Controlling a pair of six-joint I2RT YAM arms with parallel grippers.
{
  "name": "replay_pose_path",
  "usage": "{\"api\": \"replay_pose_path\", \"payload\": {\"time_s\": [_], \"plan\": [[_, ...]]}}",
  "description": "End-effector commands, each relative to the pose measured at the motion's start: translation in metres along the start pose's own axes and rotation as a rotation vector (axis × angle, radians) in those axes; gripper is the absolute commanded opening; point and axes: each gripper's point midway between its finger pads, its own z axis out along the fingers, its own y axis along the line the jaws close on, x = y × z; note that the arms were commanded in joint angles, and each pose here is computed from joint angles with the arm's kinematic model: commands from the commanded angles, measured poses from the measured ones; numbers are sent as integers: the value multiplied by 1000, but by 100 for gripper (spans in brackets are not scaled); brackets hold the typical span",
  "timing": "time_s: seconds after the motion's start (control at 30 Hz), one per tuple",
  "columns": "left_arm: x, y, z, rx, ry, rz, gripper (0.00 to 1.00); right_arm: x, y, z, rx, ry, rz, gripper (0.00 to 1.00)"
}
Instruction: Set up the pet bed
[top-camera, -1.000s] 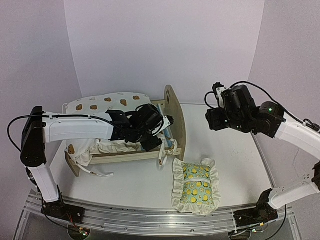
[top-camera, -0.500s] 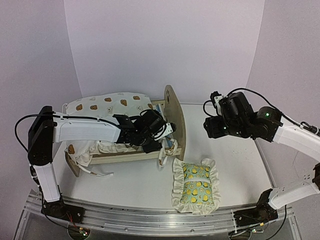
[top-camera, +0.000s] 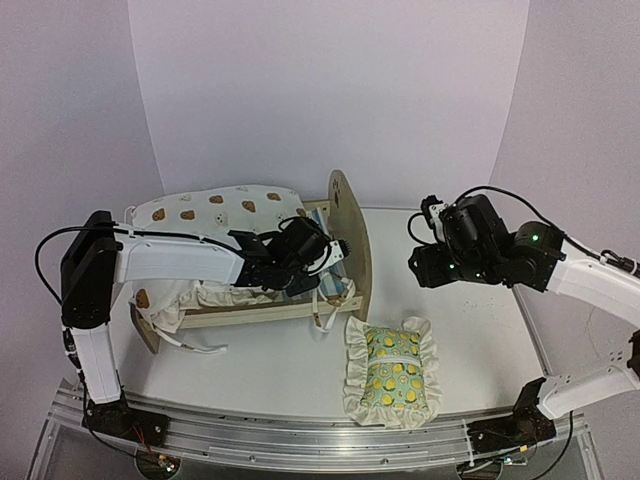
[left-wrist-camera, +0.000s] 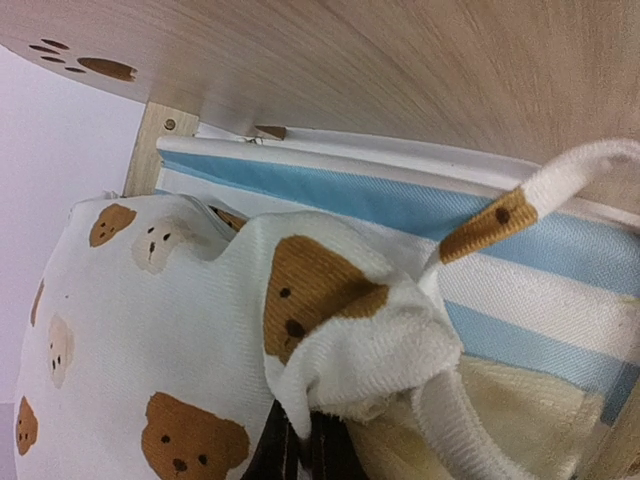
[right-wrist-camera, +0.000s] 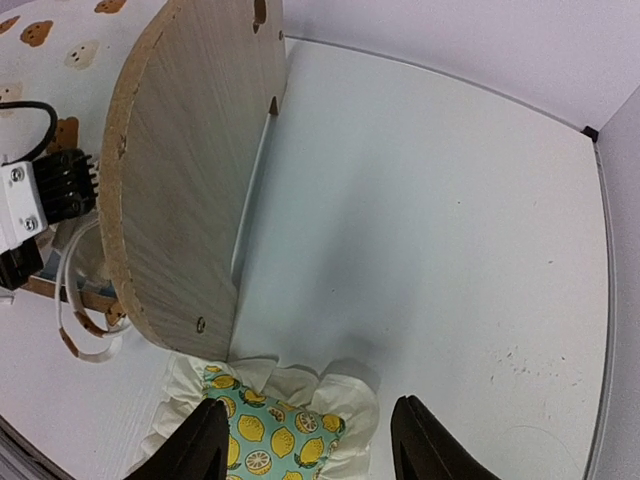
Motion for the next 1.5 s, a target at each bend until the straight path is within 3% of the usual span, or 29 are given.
{"api": "replay_pose_path", "payload": {"time_s": [0.0, 0.13, 0.33, 0.47, 0.73, 1.0, 1.13, 1.47], "plan": [[-46, 22, -28, -32, -105, -109, 0, 9, 36, -15, -236, 56, 49, 55], [-70, 29, -51, -28, -156, -165, 0, 23, 71, -21, -427, 159, 64, 54], [-82, 41, -78, -41, -190, -232, 0, 30, 79, -13, -455, 183, 72, 53], [-86, 51, -101, -18, -246, -290, 0, 30, 100, -17, -576, 192, 79, 51], [-81, 49, -100, -20, -252, -301, 0, 49, 168, -13, -891, 233, 40, 56], [-82, 48, -101, -11, -262, -315, 0, 46, 193, 33, -880, 78, 18, 64], [-82, 48, -103, -8, -272, -315, 0, 45, 209, 49, -896, 69, 0, 63], [-79, 52, -108, -24, -284, -317, 0, 31, 233, 50, -960, -37, -32, 63]]}}
